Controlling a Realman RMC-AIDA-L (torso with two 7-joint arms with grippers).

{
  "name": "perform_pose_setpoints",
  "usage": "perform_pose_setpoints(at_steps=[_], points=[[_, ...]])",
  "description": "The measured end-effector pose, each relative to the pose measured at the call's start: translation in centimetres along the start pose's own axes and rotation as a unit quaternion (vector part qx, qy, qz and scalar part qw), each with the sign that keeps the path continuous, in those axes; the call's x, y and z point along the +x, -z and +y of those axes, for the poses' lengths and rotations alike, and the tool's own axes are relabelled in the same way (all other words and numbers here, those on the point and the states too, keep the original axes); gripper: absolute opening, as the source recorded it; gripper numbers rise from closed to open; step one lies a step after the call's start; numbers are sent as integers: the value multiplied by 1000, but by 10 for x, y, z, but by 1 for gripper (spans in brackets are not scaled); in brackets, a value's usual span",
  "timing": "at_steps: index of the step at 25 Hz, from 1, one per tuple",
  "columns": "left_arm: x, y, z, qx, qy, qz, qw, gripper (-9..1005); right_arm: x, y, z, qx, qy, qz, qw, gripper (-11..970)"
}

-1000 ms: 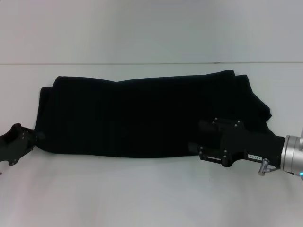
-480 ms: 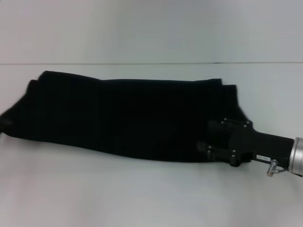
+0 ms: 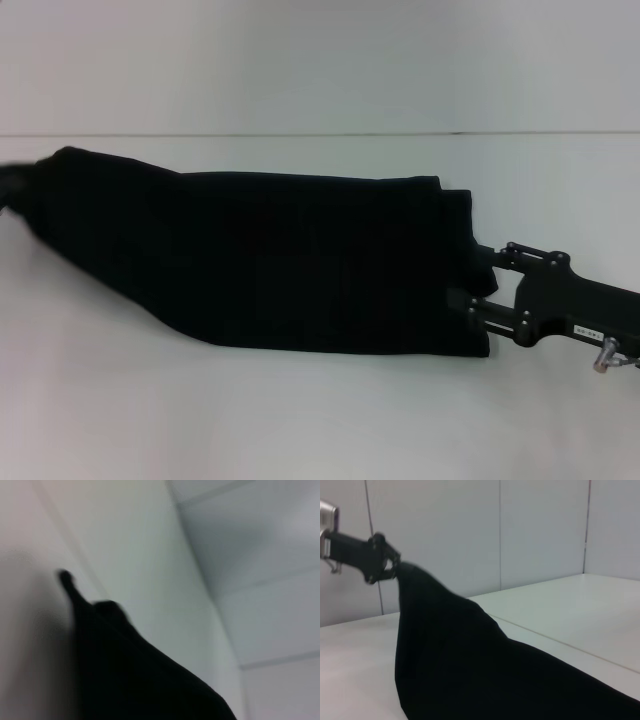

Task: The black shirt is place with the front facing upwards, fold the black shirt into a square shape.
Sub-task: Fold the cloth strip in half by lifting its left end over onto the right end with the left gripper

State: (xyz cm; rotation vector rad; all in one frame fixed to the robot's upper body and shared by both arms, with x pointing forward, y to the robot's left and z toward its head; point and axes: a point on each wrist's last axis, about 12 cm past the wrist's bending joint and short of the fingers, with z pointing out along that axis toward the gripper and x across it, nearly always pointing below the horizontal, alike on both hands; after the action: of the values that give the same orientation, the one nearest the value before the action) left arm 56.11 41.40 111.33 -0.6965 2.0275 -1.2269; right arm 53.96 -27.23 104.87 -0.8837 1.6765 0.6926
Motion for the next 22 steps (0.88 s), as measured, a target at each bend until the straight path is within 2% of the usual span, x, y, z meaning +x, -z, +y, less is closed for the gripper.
perform_pose_setpoints(at_steps=[2,5,7,11,14,16,18,22], points=[[-2,-11,-15,20,-12,16,1000,64,2,3,0,5,-4,-1,1000,691],[-1,-42,-47,55,-45,56,996,69,6,9,1,13,-13,-5,1000,691],[8,-68,-69,77,-67,87,991,72,9,14,3,19,-19,-9,1000,691],[44,-124,-115,121,-109,154,975,78,14,23,5,30,-29,-16,999,691],[81,-157,-139,140,-136,202,960,83,17,28,7,34,-34,-17,999,691],[108,-173,-146,147,-148,230,951,86,18,30,7,36,-37,-18,999,690],[130,-183,-144,144,-151,249,946,90,19,31,8,36,-38,-18,998,690],[170,-194,-119,120,-137,281,942,96,21,29,10,36,-43,-15,998,690]])
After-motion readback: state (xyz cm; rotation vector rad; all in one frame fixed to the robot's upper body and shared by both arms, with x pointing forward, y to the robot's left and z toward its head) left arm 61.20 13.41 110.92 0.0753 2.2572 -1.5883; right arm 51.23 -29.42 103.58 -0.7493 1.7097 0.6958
